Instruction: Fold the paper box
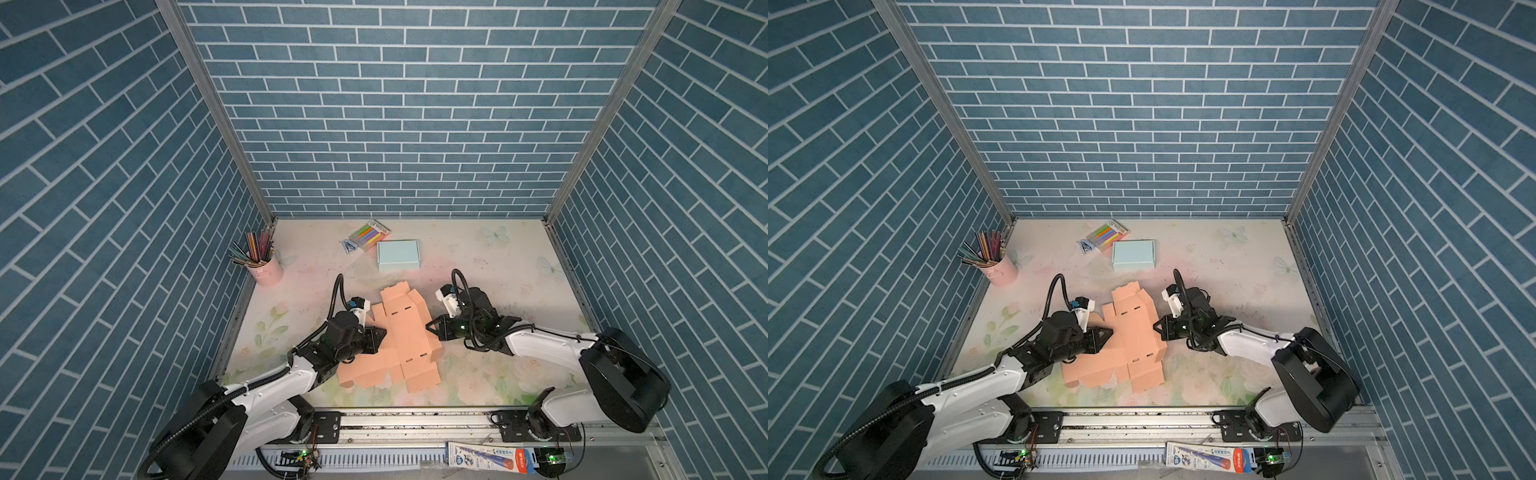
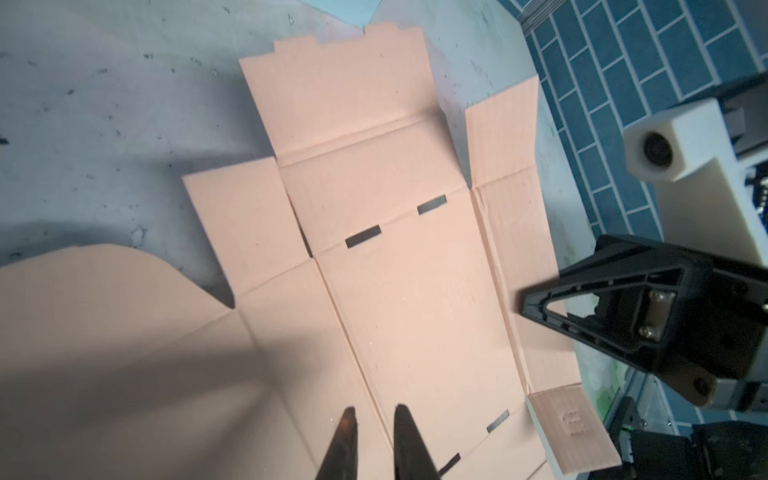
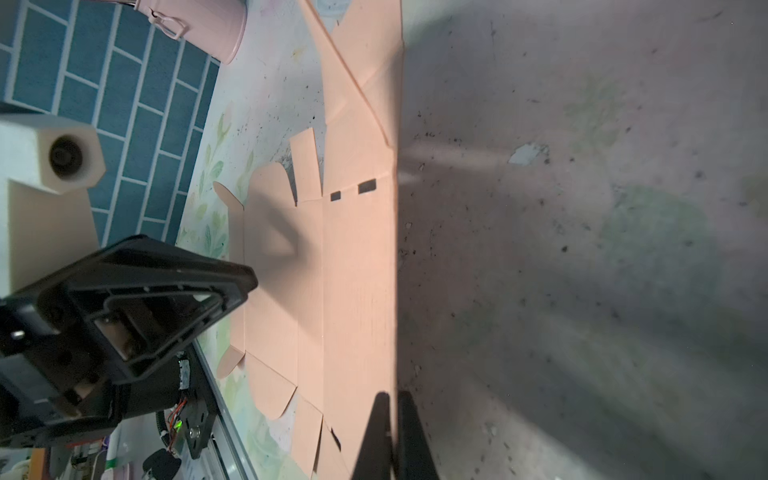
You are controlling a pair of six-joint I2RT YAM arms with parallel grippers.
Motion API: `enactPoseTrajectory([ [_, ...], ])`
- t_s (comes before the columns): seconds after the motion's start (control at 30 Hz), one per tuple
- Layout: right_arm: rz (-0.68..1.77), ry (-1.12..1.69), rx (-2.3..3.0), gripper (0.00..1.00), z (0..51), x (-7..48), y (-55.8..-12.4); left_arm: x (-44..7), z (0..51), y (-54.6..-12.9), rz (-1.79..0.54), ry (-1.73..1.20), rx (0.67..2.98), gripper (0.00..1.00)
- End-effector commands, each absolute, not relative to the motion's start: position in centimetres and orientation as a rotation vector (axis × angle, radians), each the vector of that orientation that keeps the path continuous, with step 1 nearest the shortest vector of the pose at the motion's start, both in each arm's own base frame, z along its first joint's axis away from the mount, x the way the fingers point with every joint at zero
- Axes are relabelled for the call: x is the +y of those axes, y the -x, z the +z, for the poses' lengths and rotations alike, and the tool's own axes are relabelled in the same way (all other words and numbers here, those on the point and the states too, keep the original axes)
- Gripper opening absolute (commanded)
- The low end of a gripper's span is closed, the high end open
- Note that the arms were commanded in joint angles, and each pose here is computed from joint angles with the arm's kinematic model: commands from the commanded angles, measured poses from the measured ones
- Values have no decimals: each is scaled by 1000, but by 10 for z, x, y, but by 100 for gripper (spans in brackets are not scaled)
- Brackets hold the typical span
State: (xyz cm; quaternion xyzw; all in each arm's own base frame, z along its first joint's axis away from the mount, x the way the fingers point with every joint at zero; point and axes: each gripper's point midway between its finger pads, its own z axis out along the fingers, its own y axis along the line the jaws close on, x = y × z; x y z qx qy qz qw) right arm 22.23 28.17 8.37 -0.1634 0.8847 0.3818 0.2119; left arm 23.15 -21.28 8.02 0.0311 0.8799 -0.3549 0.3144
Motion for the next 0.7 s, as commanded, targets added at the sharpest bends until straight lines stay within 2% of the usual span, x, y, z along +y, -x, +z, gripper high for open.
enactPoseTrajectory([
  [0.0, 905, 557, 2500, 2, 81, 259, -215, -207, 87, -247, -867, -102, 2318, 9],
  [0.1, 855, 606, 2488, 1, 87, 252, -212, -204, 96, -264, -842, -121, 2302, 0],
  [0.27, 815, 654, 2462, 2, 95, 247, -211, -193, 102, -299, -843, -88, 2282, 0],
  [0.43, 791, 667, 2437, 1, 101, 246, -214, -204, 93, -329, -829, -150, 2324, 0],
  [0.67, 750, 679, 2400, 2, 114, 245, -221, -228, 73, -335, -916, -223, 2401, 0],
])
